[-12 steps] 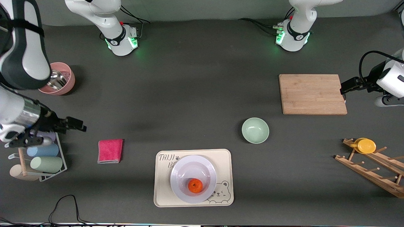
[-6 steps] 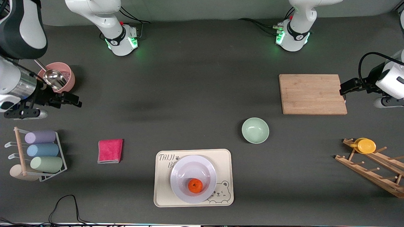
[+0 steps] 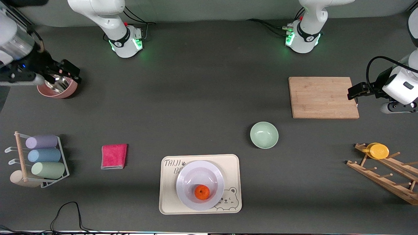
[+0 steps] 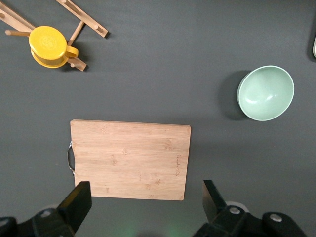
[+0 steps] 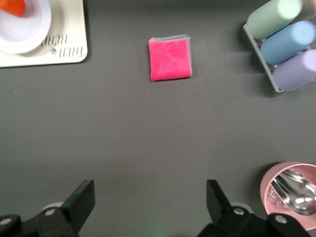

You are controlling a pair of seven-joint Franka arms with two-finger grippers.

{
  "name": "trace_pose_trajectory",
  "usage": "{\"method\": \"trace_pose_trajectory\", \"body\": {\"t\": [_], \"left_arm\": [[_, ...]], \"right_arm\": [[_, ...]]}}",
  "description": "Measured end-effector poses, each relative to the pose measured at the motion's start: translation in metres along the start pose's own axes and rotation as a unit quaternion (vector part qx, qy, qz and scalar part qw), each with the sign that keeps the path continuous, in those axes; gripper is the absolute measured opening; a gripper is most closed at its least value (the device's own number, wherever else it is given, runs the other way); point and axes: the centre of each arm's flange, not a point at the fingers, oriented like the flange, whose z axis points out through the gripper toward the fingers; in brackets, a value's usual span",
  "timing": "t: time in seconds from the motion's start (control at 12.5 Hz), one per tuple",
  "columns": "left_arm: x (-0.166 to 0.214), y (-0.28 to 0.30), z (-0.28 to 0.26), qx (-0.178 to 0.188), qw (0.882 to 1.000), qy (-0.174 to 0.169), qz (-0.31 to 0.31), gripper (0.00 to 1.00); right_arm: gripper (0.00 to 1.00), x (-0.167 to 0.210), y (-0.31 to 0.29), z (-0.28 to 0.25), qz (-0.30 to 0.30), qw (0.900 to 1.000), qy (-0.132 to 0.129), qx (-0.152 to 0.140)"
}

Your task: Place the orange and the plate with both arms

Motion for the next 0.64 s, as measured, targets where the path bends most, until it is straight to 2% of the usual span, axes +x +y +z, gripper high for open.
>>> {"method": "trace_pose_trajectory", "body": {"t": [0.16, 0.64], "left_arm": [[0.002, 0.0, 0.004, 0.0, 1.0, -0.002, 0.0, 1.0], [0.004, -0.002, 0.011, 0.0, 1.0, -0.006, -0.002, 1.0]], "right_arm": [[1.0, 0.002, 0.008, -0.001, -0.003, 1.0, 0.003, 0.0], [1.0, 0.034, 0.006, 0.056, -0.008, 0.999, -0.045, 0.005]]}}
